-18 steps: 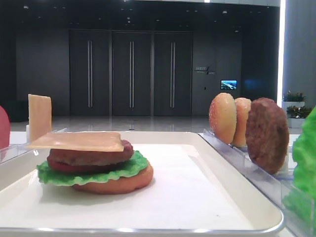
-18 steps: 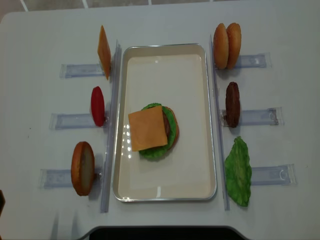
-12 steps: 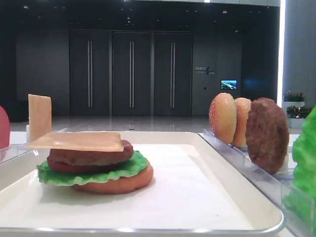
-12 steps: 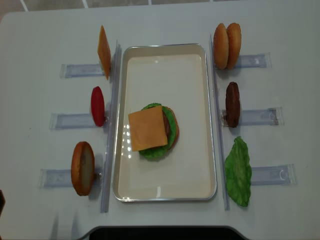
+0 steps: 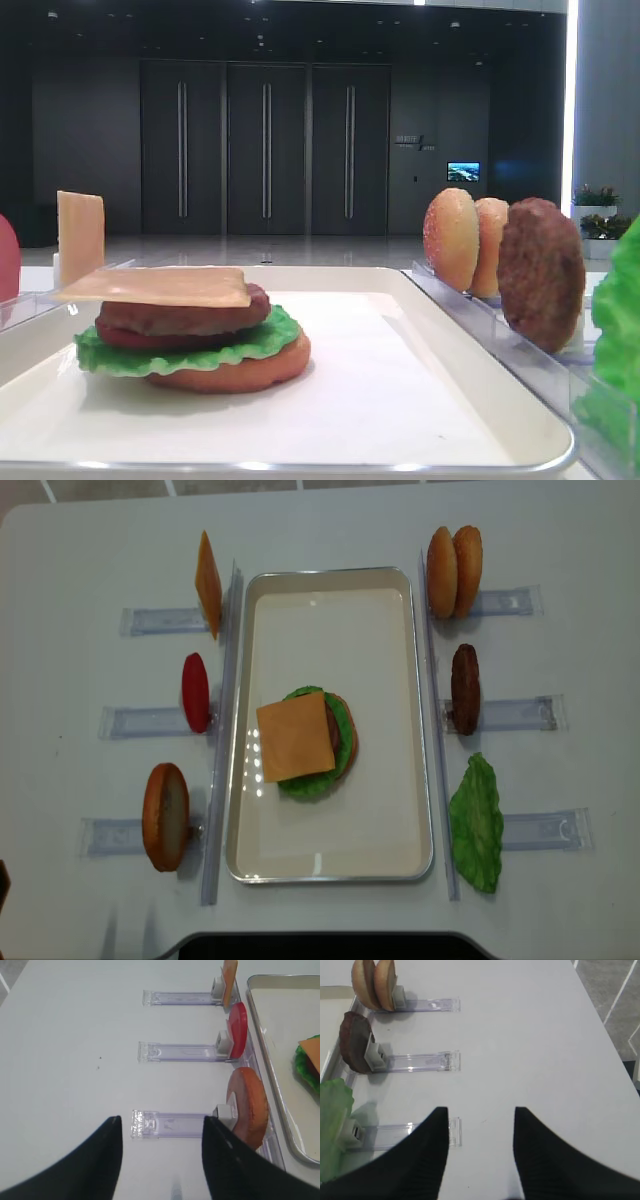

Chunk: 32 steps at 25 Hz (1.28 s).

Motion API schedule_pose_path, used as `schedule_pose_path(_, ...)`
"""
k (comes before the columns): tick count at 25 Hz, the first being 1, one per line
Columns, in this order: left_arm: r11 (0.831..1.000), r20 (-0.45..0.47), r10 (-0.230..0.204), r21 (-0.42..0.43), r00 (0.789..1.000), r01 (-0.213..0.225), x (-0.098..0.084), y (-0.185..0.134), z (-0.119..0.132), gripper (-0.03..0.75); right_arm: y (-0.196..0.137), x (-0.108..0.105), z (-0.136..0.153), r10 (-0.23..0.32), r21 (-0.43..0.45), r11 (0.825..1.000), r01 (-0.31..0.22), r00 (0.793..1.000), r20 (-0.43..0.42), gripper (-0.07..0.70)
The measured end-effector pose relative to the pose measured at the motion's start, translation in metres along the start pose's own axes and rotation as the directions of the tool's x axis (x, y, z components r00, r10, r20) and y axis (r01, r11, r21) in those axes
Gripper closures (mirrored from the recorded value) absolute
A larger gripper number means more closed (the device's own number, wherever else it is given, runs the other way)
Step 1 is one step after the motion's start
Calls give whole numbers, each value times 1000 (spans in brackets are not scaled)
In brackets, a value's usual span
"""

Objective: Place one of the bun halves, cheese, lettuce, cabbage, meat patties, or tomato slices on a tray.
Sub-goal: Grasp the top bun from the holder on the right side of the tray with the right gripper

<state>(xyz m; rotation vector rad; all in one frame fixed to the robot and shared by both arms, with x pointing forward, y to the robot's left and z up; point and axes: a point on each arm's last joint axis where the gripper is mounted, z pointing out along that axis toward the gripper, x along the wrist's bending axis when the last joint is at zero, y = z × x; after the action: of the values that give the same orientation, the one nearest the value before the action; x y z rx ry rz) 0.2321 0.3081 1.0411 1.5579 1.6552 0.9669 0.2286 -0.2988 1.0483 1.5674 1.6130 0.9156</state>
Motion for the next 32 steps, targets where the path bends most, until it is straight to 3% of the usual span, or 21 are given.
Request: schedule_pose_path(32, 1000, 0, 0, 0, 1000, 0, 0, 0, 0, 325, 0, 0, 0, 0, 0, 1000, 0, 1000, 0, 335)
